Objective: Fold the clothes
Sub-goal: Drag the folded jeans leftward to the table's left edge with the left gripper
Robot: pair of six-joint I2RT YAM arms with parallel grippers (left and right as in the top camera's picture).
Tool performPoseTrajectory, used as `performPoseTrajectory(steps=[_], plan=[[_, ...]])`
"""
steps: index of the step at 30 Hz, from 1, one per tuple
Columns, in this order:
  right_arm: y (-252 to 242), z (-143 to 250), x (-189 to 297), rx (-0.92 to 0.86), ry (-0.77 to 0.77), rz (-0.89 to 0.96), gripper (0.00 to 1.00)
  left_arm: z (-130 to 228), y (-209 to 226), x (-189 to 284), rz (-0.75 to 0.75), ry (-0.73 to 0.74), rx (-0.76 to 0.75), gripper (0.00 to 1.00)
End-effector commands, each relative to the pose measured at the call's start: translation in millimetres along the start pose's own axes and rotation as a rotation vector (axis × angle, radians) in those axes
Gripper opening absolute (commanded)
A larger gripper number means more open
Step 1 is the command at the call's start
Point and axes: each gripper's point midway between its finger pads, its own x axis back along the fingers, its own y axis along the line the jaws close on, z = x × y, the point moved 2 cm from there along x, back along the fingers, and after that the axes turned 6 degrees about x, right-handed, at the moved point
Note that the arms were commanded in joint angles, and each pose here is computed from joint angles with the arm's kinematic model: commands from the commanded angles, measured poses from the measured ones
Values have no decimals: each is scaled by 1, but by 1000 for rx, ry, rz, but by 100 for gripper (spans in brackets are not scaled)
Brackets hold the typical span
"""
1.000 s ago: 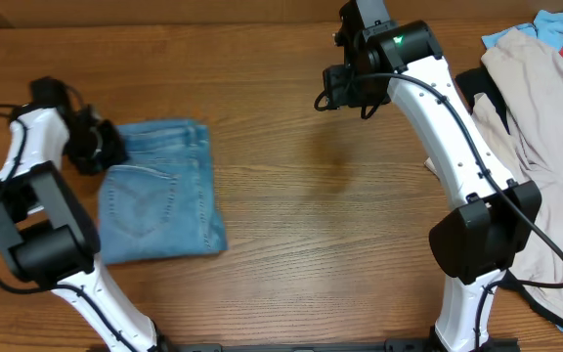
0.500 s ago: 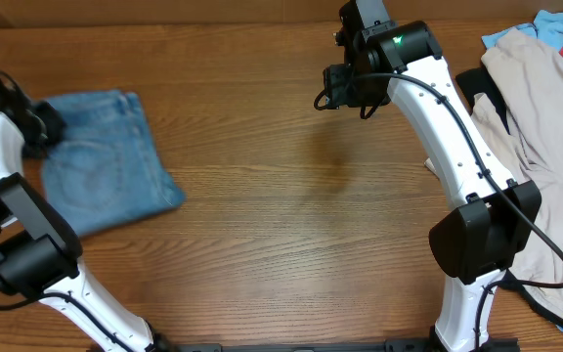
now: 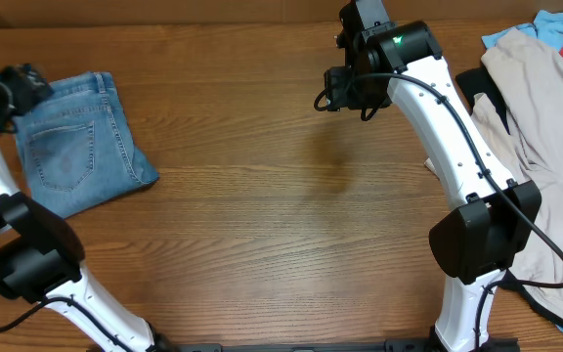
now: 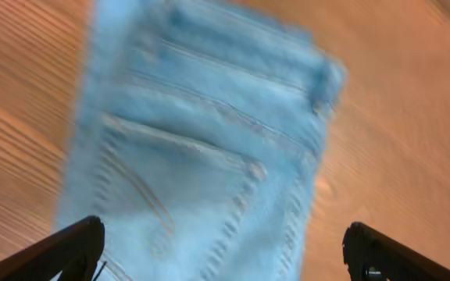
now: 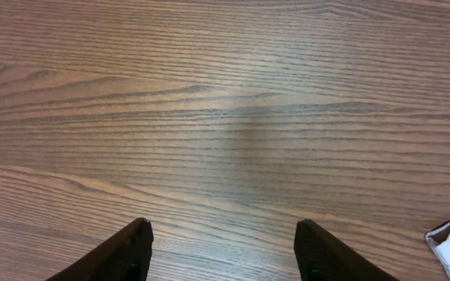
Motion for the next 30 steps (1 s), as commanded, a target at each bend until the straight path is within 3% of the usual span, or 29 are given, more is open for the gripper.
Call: performPoseTrajectory(steps=[1,3,6,9,12,16,21,26,30], plan=[[0,-1,1,-2,-6,7,62,29,-55,0,85,74,-96,100],[0,-1,1,-2,-5,7,63,50,-78,-4,91,120,-153,100],[0,0,1,-2,0,7,62,80,-106,-14,101,177,-230,91],[0,2,1,-2,7,8,63,111,-123,-27,90,240,-286,68],[0,3,1,-2,14,9,63,141,-124,-46,46,300,-302,39],[-1,5,1,-3,22,11,63,178,-100,-80,-46,369,-312,36],[-1,6,1,-3,26,12,63,191,-52,-99,-200,392,-230,33],[-1,6,1,-3,27,11,63,179,-10,-104,-264,384,-122,33],[-1,6,1,-3,27,12,63,144,20,-104,-259,308,-21,32]])
